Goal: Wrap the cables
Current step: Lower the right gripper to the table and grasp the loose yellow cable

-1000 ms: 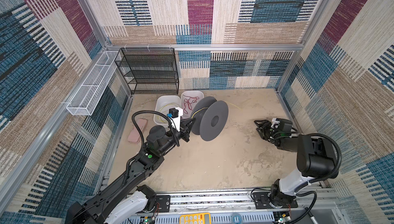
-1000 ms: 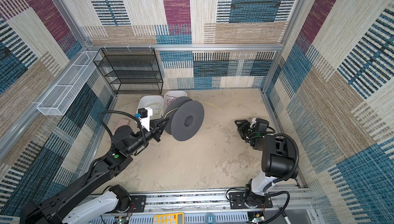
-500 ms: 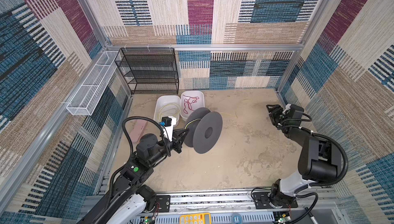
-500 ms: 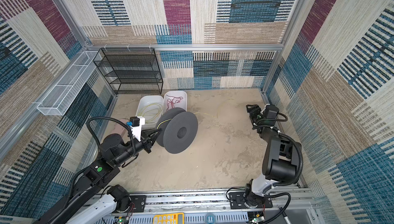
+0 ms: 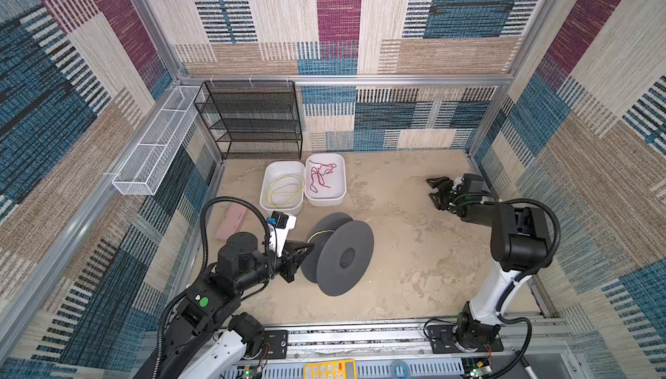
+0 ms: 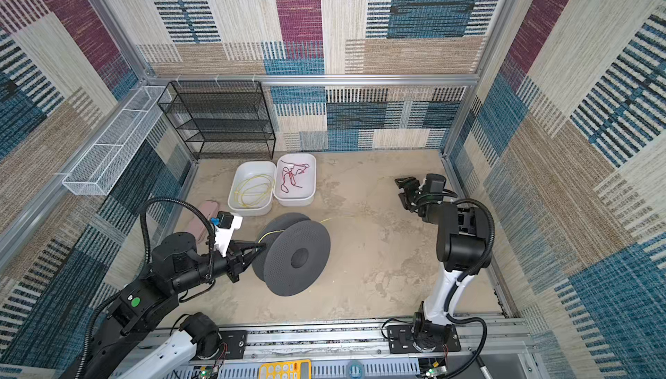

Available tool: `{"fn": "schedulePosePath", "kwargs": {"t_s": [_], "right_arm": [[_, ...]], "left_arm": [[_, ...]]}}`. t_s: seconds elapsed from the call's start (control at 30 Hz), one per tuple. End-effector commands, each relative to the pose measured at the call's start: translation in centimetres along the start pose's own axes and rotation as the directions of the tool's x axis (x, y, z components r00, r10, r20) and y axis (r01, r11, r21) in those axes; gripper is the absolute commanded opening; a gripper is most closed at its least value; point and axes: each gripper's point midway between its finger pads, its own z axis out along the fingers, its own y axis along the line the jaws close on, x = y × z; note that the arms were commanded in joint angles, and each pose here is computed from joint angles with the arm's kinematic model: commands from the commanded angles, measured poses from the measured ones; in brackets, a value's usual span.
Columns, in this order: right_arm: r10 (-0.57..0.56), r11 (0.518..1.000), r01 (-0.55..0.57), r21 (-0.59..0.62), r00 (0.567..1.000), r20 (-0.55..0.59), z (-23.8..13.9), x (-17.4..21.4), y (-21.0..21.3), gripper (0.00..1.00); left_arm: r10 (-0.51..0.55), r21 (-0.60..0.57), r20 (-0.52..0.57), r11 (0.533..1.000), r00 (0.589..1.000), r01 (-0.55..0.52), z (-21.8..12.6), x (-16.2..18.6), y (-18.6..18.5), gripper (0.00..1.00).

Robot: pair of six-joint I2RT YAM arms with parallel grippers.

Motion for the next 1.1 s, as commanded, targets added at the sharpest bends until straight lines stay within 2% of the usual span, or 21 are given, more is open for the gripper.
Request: {"fn": "schedulePosePath", "kwargs": {"t_s": [0.0, 0.23, 0.37, 0.47, 0.67, 0.87, 0.97, 1.07], "right_arm": [[0.017, 0.997, -0.018, -0.071, 1.000, -0.017, 1.4, -0.1, 1.7, 0.69], [0.066, 0.996, -0.068, -0.063, 0.997, -0.033, 4.1, -1.3, 1.6, 0.68], [0.132, 0.987, -0.137, -0.080, 0.990, -0.057, 5.5, -1.2, 1.2, 0.64], [0.140, 0.985, -0.147, -0.088, 0.987, -0.075, 6.5, -0.8, 1.4, 0.62], [0.178, 0.980, -0.181, -0.078, 0.983, -0.050, 8.1, -0.8, 0.9, 0.57], [0.180, 0.981, -0.180, -0.067, 0.984, 0.003, 9.0, -2.0, 0.7, 0.42], [0.167, 0.985, -0.166, -0.045, 0.986, 0.021, 9.4, -2.6, 0.5, 0.31], [0.163, 0.986, -0.162, -0.048, 0.986, 0.026, 9.5, -2.7, 0.4, 0.15]], "left_arm": [[0.021, 0.026, 0.005, 0.999, 1.000, -0.022, -0.7, -0.2, -0.8, 0.00], [0.025, 0.016, -0.006, 1.000, 1.000, -0.025, -1.1, 0.1, -0.7, 0.00], [0.026, 0.014, -0.003, 1.000, 1.000, -0.026, -1.2, 0.1, -0.7, 0.00], [0.026, 0.012, -0.004, 1.000, 1.000, -0.026, -1.2, 0.1, -0.6, 0.00], [0.025, 0.014, -0.001, 1.000, 1.000, -0.025, -1.3, 0.2, -0.7, 0.00], [0.025, 0.006, 0.005, 1.000, 1.000, -0.025, -1.7, 0.3, -0.6, 0.00], [0.027, -0.002, 0.006, 1.000, 1.000, -0.027, -2.0, 0.4, -0.5, 0.00], [0.029, -0.014, 0.017, 0.999, 0.999, -0.029, -2.2, 0.2, -0.4, 0.00]]}}
